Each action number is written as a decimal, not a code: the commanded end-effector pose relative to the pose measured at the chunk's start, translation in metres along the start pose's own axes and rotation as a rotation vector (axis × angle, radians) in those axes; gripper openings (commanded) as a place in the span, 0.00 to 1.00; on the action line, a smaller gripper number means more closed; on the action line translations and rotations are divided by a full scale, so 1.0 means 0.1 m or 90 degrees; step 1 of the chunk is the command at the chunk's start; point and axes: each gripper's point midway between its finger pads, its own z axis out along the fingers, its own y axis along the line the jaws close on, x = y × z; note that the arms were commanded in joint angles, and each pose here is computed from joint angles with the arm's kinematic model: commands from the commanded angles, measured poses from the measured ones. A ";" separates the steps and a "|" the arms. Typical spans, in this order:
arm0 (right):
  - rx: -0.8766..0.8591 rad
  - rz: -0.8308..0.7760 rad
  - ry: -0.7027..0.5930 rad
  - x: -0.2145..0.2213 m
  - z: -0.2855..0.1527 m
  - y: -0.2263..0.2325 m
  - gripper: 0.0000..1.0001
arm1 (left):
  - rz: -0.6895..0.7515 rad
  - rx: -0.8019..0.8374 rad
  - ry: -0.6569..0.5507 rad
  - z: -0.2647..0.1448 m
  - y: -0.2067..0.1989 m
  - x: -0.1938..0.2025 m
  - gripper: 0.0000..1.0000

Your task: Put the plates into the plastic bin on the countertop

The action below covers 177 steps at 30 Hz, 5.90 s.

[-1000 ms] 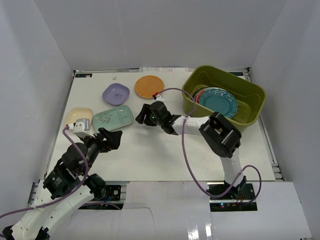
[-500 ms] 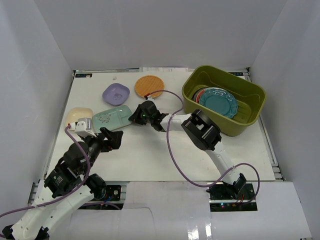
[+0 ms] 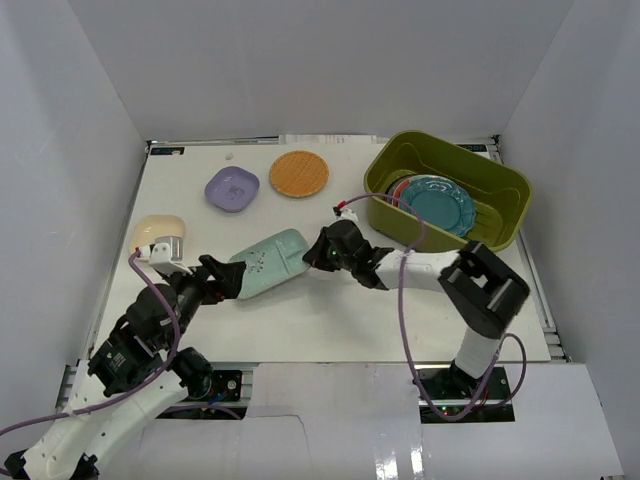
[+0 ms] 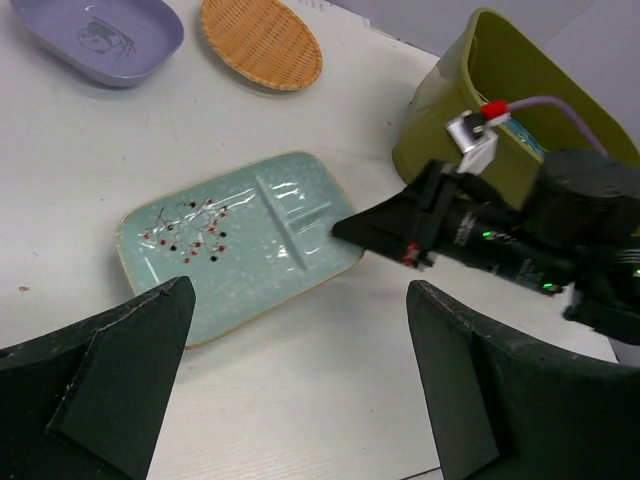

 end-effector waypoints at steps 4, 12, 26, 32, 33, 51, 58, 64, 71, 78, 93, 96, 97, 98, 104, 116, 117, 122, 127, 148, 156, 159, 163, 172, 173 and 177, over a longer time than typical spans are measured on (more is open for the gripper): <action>-0.145 -0.053 -0.329 -1.93 -1.46 1.05 0.08 | -0.004 -0.001 -0.016 -0.03 0.02 -0.05 0.98; 0.055 0.037 -0.552 -3.19 -2.84 -0.35 0.08 | -0.001 0.002 -0.009 -0.01 0.01 -0.02 0.98; 0.197 0.166 -0.536 -3.23 -3.03 -1.96 0.08 | 0.014 -0.007 0.018 0.07 0.00 0.07 0.98; 0.234 0.194 -0.498 -2.94 -2.77 -2.32 0.08 | 0.014 -0.016 0.045 0.15 -0.02 0.15 0.98; 0.236 0.198 -0.496 -2.91 -2.76 -2.34 0.08 | 0.011 -0.016 0.052 0.16 -0.03 0.17 0.98; 0.242 0.168 -0.455 -2.68 -2.72 -2.35 0.83 | -0.074 -0.207 0.031 1.15 0.05 0.39 0.98; 0.181 0.102 -0.509 -2.90 -3.06 -1.83 0.98 | -0.135 -0.244 0.040 1.63 0.30 0.34 0.98; 0.085 0.033 -0.470 -2.82 -3.00 -1.33 0.98 | -0.204 -0.333 0.044 2.09 0.98 0.15 0.94; 0.029 -0.029 -0.425 -2.58 -2.87 -0.96 0.98 | -0.219 -0.426 0.084 2.56 1.76 0.09 0.88; 0.083 -0.024 -0.449 -2.51 -2.92 -1.13 0.98 | -0.246 -0.449 0.139 2.90 2.17 0.41 0.83; 0.011 -0.093 -0.418 -2.36 -3.01 -0.75 0.92 | -0.247 -0.460 0.171 3.30 2.36 0.61 0.00; -0.006 -0.110 -0.384 -2.28 -2.92 -0.71 0.92 | -0.221 -0.469 0.139 3.11 2.32 0.41 0.00; -0.026 -0.121 -0.366 -2.23 -2.88 -0.63 0.92 | -0.210 -0.468 0.130 3.04 2.29 0.34 0.00; -0.043 -0.132 -0.340 -2.16 -2.79 -0.56 0.92 | -0.205 -0.469 0.119 2.98 2.26 0.27 0.00; -0.136 -0.216 -0.223 -1.83 -2.36 0.02 0.90 | -0.203 -0.363 0.050 2.40 1.67 -0.16 0.00; -0.141 -0.390 -0.098 -1.40 -1.72 0.98 0.98 | -0.144 -0.047 0.143 1.49 0.18 0.31 0.00; -0.119 -0.390 -0.092 -1.40 -1.62 0.94 0.97 | -0.144 -0.019 0.156 1.43 0.09 0.34 0.00; -0.089 -0.384 -0.051 -1.28 -1.43 0.88 0.95 | -0.124 0.068 0.149 1.18 -0.17 0.23 0.00; -0.094 -0.393 -0.005 -1.03 -1.23 0.99 0.86 | -0.122 0.114 0.171 1.12 -0.31 0.28 0.00; 0.293 -0.113 -0.369 -3.19 -2.46 -1.17 0.08 | 0.037 0.192 0.219 0.57 -0.29 0.53 0.98; 0.360 0.004 -0.338 -3.11 -2.47 -2.11 0.08 | 0.030 0.144 0.212 0.60 -0.15 0.57 0.98; 0.368 0.021 -0.329 -3.07 -2.42 -2.20 0.19 | 0.027 0.134 0.215 0.63 -0.13 0.58 0.98; 0.372 0.030 -0.337 -3.07 -2.45 -2.21 0.70 | 0.006 0.082 0.215 0.70 -0.02 0.56 0.98; 0.177 -0.042 -0.398 -3.06 -2.63 -1.28 0.96 | -0.172 0.076 0.205 1.28 -0.20 0.50 0.85; 0.150 -0.057 -0.385 -2.98 -2.58 -1.14 0.95 | -0.195 0.063 0.181 1.41 -0.18 0.45 0.84; 0.019 -0.143 -0.317 -2.44 -2.25 -0.45 0.90 | -0.240 0.005 0.162 1.93 0.01 0.54 0.83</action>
